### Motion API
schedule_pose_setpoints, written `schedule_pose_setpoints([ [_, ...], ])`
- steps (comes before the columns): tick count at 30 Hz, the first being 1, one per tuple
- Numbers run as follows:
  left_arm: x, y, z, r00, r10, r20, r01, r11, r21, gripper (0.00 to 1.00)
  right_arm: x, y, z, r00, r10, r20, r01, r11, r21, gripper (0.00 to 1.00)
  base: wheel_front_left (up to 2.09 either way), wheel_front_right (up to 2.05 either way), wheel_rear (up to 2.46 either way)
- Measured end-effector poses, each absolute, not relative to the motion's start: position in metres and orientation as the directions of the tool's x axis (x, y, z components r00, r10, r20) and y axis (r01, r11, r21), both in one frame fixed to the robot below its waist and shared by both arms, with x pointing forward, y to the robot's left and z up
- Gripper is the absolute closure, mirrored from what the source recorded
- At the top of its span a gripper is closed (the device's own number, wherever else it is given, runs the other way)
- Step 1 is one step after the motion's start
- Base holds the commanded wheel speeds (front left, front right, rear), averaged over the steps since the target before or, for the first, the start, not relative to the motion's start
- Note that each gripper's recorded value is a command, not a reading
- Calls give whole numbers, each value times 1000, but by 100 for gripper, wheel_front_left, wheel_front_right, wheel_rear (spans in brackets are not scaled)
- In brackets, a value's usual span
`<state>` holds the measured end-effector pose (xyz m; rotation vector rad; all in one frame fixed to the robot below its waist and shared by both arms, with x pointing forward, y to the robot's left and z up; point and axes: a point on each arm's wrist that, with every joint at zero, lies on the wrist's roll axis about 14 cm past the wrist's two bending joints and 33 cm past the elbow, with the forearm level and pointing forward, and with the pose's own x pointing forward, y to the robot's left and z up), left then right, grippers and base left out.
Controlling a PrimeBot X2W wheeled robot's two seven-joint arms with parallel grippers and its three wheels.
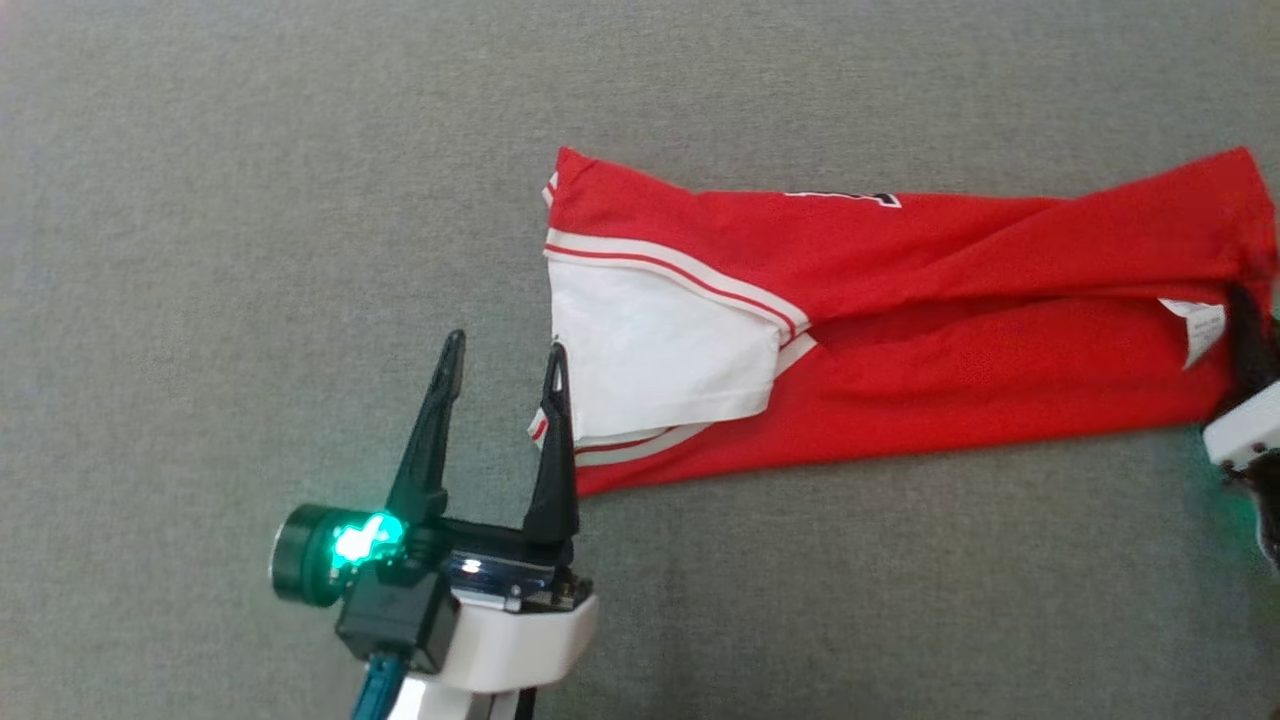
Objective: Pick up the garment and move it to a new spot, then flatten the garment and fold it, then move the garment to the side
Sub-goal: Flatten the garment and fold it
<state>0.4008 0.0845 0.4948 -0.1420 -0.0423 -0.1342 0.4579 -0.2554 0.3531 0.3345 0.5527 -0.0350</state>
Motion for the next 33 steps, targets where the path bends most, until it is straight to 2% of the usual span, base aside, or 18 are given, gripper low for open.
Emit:
schedule_pose_setpoints([
  [7, 406, 72, 498, 980, -185, 75, 194, 970, -143, 0, 452, -274, 378, 901, 10, -434, 130, 948, 292, 100, 0, 0, 0],
  [17, 413, 44, 494, 956, -282, 82, 292, 944, -152, 0, 442, -361, 448, 939, -155, -307, 217, 960, 179, 100, 0, 0, 0],
  [20, 415, 39, 494, 949, -302, 85, 312, 938, -151, 0, 451, -346, 484, 969, -97, -225, 156, 953, 261, 100, 0, 0, 0],
  [25, 412, 36, 499, 943, -319, 98, 331, 932, -149, 0, 460, -286, 532, 994, 68, -80, -29, 912, 410, 100, 0, 0, 0],
  [33, 406, 42, 503, 949, -300, 98, 313, 936, -164, 0, 452, -168, 532, 946, 323, -42, -258, 822, 508, 100, 0, 0, 0],
])
